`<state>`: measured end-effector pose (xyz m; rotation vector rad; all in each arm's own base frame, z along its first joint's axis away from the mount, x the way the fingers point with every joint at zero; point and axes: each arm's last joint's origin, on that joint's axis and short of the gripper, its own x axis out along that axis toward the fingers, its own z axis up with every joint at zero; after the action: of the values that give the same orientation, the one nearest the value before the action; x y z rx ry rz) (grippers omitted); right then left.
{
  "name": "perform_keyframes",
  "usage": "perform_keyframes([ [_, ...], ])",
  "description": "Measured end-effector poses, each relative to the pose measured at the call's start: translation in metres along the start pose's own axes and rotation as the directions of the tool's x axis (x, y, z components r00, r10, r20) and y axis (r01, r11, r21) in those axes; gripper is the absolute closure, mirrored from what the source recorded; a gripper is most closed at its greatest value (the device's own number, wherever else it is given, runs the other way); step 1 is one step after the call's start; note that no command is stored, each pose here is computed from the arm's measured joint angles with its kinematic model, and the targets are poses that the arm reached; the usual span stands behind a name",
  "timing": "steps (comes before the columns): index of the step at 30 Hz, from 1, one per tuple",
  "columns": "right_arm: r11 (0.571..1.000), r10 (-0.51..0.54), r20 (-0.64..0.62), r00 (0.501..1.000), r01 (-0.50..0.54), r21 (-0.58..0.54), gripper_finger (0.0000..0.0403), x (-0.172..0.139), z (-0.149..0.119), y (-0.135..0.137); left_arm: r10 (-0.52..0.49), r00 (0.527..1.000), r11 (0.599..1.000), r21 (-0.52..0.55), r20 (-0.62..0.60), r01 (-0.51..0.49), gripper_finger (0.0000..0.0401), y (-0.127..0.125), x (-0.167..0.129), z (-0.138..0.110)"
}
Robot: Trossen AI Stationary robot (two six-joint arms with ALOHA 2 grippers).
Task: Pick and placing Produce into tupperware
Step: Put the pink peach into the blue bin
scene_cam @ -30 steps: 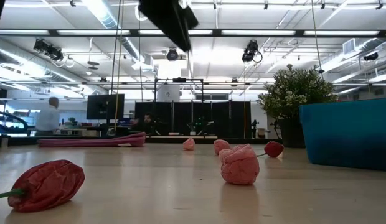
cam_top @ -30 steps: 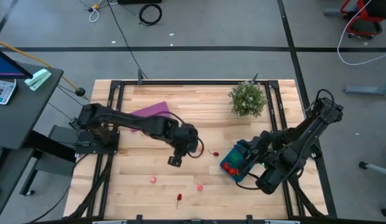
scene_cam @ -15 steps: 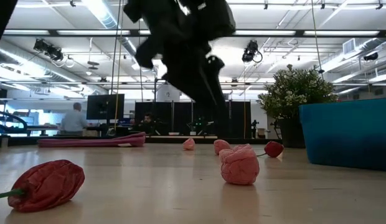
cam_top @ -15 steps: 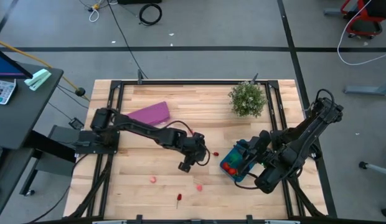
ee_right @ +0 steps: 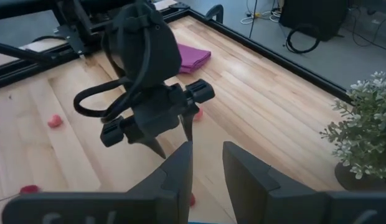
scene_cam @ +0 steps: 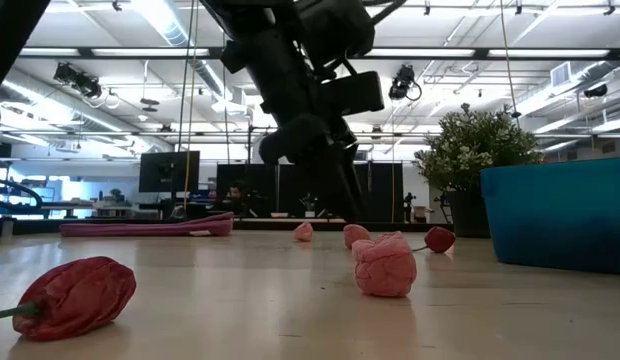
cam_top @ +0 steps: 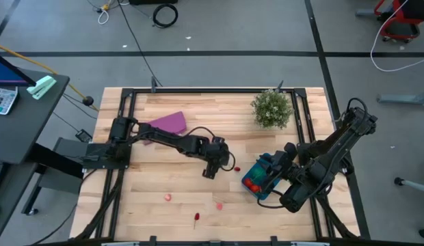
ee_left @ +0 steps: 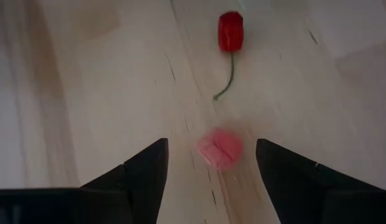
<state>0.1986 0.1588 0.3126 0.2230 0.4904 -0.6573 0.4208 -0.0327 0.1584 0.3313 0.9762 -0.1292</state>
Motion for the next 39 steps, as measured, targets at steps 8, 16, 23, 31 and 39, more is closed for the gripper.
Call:
perform_keyframes([
  [8, 1.000, 0.000, 0.000, 1.000, 0.000, -0.001, 0.0306, 0.000, 0.000, 0.000, -0.050, 0.999, 0.997, -0.065, -0.005, 0.050, 0.0155, 0.004, 0.001, -0.003],
  [16, 1.000, 0.000, 0.000, 1.000, 0.000, 0.000, 0.0306, 0.000, 0.000, 0.000, -0.052, 0.999, 0.996, -0.071, -0.011, 0.052, 0.0150, 0.004, 0.013, -0.006],
  [23, 1.000, 0.001, 0.000, 1.000, -0.001, 0.001, 0.0306, 0.000, 0.000, 0.000, -0.050, 0.999, 0.996, -0.067, -0.008, 0.050, 0.0156, 0.003, 0.019, -0.008],
  [31, 1.000, 0.002, 0.000, 1.000, -0.002, 0.003, 0.0306, 0.000, 0.000, 0.000, -0.050, 0.999, 0.995, -0.090, -0.018, 0.048, 0.0170, 0.005, 0.019, -0.009],
  [39, 1.000, 0.001, 0.005, 1.000, -0.001, -0.005, 0.0306, 0.000, 0.000, 0.000, -0.049, 0.999, 0.991, -0.123, -0.010, 0.048, 0.0253, 0.003, 0.019, -0.008],
])
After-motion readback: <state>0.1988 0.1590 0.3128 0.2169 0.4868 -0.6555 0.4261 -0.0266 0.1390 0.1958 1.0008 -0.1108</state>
